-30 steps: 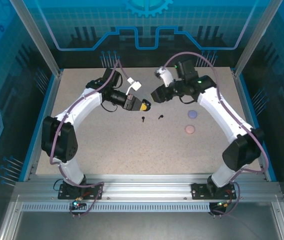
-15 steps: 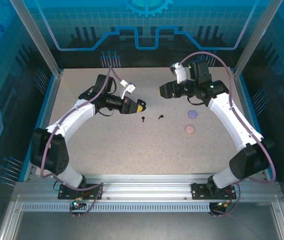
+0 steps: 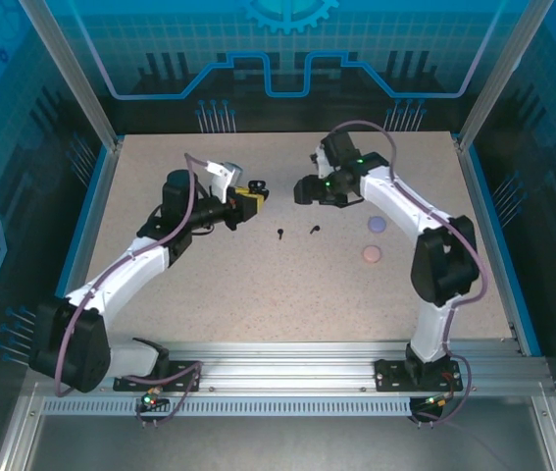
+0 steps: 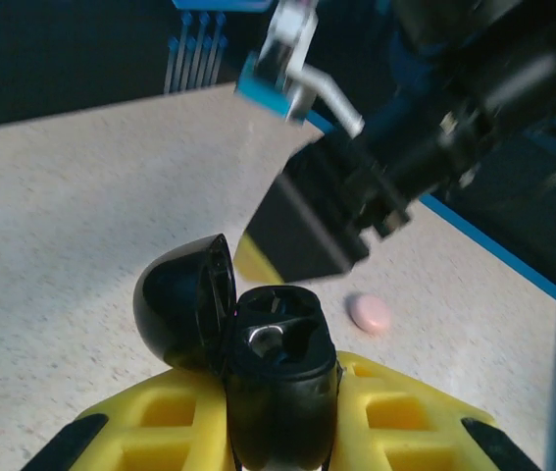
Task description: Insert wireless bluetooth earbuds into charging case
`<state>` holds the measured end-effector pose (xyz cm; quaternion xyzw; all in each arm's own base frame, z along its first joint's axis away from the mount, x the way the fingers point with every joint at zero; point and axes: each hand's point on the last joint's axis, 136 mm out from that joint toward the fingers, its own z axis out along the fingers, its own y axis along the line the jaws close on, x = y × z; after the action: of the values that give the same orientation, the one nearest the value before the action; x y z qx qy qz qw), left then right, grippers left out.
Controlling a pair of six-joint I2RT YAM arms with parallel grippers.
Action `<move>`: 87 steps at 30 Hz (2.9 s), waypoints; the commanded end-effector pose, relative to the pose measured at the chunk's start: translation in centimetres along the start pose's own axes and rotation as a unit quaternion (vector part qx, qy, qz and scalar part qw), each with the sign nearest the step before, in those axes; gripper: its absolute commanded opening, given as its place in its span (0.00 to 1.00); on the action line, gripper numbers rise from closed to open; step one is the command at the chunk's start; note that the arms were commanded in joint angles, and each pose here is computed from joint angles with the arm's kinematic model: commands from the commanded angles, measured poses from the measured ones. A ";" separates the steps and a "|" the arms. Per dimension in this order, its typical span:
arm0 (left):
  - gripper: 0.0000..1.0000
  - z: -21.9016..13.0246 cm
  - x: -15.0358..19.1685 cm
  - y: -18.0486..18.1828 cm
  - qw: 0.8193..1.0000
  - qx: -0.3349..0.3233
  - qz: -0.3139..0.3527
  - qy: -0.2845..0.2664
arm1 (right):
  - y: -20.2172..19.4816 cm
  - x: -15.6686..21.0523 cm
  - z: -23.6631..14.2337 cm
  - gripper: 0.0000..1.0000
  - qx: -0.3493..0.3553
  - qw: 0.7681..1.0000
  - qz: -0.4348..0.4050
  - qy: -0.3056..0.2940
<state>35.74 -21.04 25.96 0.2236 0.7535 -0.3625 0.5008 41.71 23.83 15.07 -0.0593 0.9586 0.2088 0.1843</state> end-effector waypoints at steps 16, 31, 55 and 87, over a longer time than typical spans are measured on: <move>0.00 -4.6 -8.0 -1.0 0.981 -0.056 0.061 -0.174 | 1.3 -1.3 2.5 1.00 0.229 0.971 -0.061 -0.041; 0.00 -7.3 -10.4 -2.5 0.970 -0.064 0.077 -0.220 | 3.7 -1.8 2.9 1.00 0.268 0.956 -0.114 -0.045; 0.00 -9.3 -11.2 -3.5 0.963 -0.072 0.083 -0.247 | 1.6 4.2 11.4 0.47 0.171 0.975 0.049 0.134; 0.00 -8.6 -10.1 -2.6 0.965 -0.081 0.079 -0.235 | 1.3 6.6 14.7 0.35 0.207 0.965 0.039 0.156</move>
<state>32.85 -16.21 37.61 0.1591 0.6312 -0.3037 0.6957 40.45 31.36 1.91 -0.0250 0.9986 0.0213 0.0425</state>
